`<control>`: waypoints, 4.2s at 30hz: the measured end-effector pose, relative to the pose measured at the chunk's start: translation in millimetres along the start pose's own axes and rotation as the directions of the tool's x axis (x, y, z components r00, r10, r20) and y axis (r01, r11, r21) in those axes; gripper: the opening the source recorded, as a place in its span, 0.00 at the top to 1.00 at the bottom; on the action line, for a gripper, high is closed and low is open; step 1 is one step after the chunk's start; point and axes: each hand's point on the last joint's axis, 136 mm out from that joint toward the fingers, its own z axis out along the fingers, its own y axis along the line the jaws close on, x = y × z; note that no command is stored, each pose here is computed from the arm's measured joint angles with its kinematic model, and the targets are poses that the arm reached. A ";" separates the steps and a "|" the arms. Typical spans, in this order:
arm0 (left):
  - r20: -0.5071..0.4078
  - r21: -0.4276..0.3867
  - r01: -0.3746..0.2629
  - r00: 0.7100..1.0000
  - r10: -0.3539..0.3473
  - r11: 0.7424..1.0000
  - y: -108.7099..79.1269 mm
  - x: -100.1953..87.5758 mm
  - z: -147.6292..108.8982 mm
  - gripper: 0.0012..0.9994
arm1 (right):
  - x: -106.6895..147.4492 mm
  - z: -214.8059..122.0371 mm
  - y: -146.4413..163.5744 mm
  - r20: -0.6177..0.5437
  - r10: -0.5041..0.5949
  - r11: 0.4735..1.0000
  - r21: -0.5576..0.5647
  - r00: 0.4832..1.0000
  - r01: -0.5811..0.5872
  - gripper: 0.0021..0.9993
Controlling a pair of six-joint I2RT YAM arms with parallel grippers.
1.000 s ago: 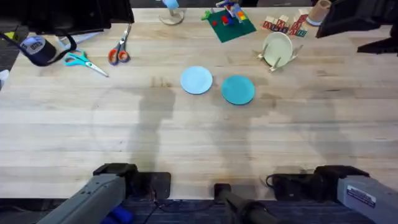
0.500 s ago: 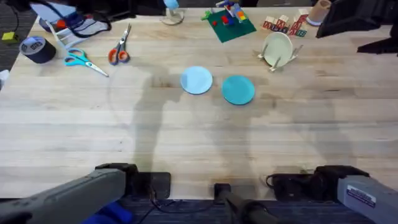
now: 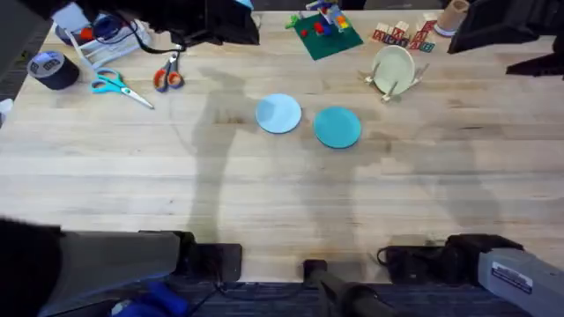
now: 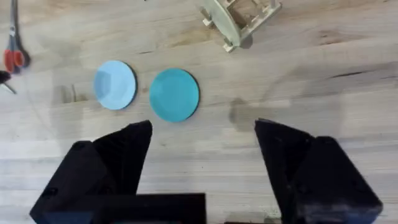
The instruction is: Pick up the plates from the table one by one and place each into a slot on the dish rack.
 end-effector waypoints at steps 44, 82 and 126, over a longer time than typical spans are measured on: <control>-0.113 0.070 0.110 0.988 -0.102 0.991 40.0 16.2 32.3 0.96 | -0.3 0.0 0.1 0.001 0.000 1.000 0.000 1.000 0.000 0.00; -0.431 0.064 0.358 0.852 -0.298 0.932 123.7 100.4 130.0 0.96 | -0.3 0.0 0.1 0.001 0.000 1.000 0.000 1.000 0.000 0.00; -0.418 0.085 0.360 0.859 -0.294 0.929 124.5 101.7 132.1 0.96 | 22.3 77.6 104.4 -0.248 -0.120 0.963 -0.265 0.961 0.052 0.00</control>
